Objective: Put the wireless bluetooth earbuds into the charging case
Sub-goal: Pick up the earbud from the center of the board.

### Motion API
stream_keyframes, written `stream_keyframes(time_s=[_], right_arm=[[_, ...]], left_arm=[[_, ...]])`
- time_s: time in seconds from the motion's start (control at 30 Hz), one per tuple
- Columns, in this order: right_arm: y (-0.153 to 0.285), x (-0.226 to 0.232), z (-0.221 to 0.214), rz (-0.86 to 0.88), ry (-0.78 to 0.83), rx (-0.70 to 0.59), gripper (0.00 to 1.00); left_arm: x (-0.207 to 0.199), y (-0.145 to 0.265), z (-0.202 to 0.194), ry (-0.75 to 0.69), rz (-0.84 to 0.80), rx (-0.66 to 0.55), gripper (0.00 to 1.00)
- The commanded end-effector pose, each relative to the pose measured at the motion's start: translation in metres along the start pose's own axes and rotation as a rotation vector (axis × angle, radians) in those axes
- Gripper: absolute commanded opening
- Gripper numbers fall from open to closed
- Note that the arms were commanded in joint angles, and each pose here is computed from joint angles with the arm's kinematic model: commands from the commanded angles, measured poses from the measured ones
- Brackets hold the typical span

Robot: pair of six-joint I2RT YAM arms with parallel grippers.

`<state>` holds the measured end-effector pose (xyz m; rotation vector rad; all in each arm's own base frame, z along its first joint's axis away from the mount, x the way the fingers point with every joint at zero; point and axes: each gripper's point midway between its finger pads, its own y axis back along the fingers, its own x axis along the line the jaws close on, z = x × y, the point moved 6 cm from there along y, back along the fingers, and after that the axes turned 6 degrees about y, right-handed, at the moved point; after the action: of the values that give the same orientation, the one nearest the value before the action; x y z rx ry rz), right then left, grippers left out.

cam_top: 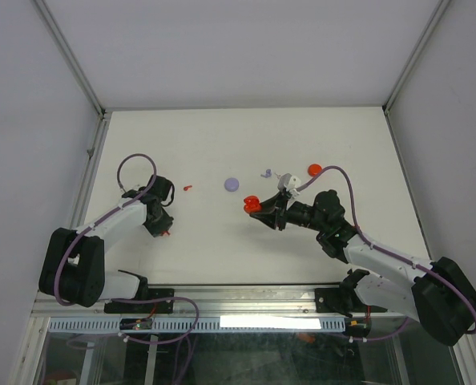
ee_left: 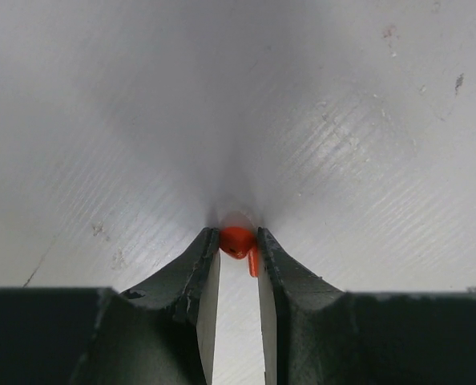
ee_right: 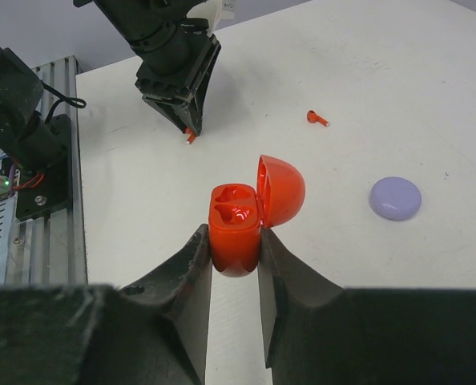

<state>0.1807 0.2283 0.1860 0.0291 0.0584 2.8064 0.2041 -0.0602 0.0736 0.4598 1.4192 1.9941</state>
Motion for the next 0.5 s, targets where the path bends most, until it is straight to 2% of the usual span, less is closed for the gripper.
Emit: stream_keyframes(time_s=[0.0,0.47], right_arm=[[-0.005,-0.005,0.028,-0.021,0.067,-0.067,0.0],[-0.007,-0.009,0.021,-0.042,0.064,-0.046,0.0]], left_arm=[[-0.027,0.011,0.004,-0.046,-0.146,0.018,0.22],[-0.081,0.043,-0.009,-0.281,-0.371,-0.097,0.17]])
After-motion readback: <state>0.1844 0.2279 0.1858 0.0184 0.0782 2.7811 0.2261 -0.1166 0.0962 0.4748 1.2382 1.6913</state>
